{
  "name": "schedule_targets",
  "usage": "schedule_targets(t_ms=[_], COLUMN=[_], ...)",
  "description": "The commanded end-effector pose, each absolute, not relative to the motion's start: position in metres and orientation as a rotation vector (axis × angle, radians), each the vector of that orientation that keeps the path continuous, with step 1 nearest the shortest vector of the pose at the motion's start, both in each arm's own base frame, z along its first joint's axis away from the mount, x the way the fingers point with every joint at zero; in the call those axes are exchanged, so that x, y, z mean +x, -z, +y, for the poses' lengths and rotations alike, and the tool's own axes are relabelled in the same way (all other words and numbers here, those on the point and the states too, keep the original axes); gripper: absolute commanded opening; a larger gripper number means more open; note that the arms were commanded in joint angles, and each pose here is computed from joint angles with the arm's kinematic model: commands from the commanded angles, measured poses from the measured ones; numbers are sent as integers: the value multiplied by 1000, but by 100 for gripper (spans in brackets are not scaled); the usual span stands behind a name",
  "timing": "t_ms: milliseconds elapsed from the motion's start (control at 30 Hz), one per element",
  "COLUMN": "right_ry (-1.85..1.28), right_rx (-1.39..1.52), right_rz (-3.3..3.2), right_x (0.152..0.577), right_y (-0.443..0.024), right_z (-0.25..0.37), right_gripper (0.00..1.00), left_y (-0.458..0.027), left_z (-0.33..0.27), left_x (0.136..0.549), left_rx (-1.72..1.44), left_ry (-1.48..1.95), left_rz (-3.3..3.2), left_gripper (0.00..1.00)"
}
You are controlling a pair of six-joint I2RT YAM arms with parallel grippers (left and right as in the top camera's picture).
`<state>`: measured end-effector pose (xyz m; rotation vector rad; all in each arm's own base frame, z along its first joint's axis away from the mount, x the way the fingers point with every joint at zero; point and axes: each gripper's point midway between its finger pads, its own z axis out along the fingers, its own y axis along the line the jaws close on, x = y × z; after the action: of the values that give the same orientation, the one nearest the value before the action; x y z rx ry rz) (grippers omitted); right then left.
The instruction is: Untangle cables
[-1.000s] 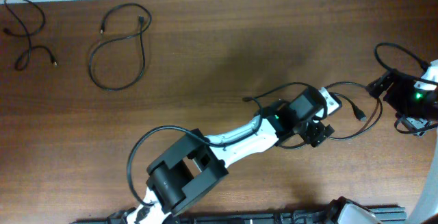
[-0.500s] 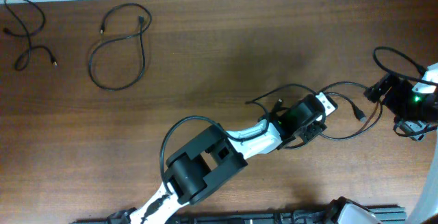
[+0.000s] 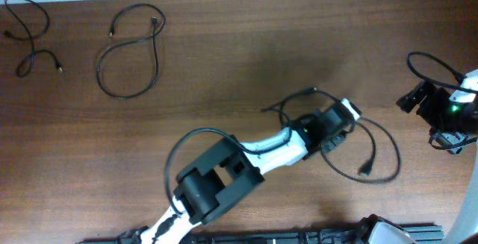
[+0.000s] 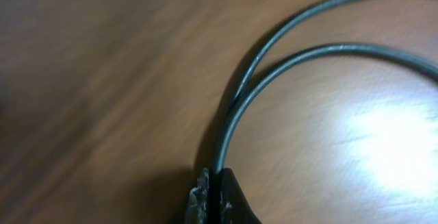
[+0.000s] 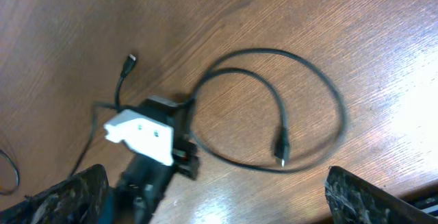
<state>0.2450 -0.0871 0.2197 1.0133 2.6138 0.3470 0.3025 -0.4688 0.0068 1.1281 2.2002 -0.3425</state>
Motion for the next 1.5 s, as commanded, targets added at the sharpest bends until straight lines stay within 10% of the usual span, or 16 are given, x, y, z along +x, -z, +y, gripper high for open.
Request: schedule_targets(t_ms=[0, 367, 700, 1467], right_ry=[-318, -320, -337, -349], right_rx=[994, 996, 1010, 1094], right_rz=[2596, 2599, 2611, 2608], right_x=[244, 243, 244, 246], right_y=[-227, -227, -223, -217], right_z=[-90, -90, -89, -91], right_gripper=[100, 99, 99, 99], left_y=[-43, -190, -224, -80], left_z=[-401, -297, -247, -274], left_x=[355, 384, 382, 356], left_rx=[959, 698, 614, 814], left_ry=[53, 30, 17, 118], left_rz=[2235, 2216, 2245, 2629], left_gripper=[0, 0, 0, 0])
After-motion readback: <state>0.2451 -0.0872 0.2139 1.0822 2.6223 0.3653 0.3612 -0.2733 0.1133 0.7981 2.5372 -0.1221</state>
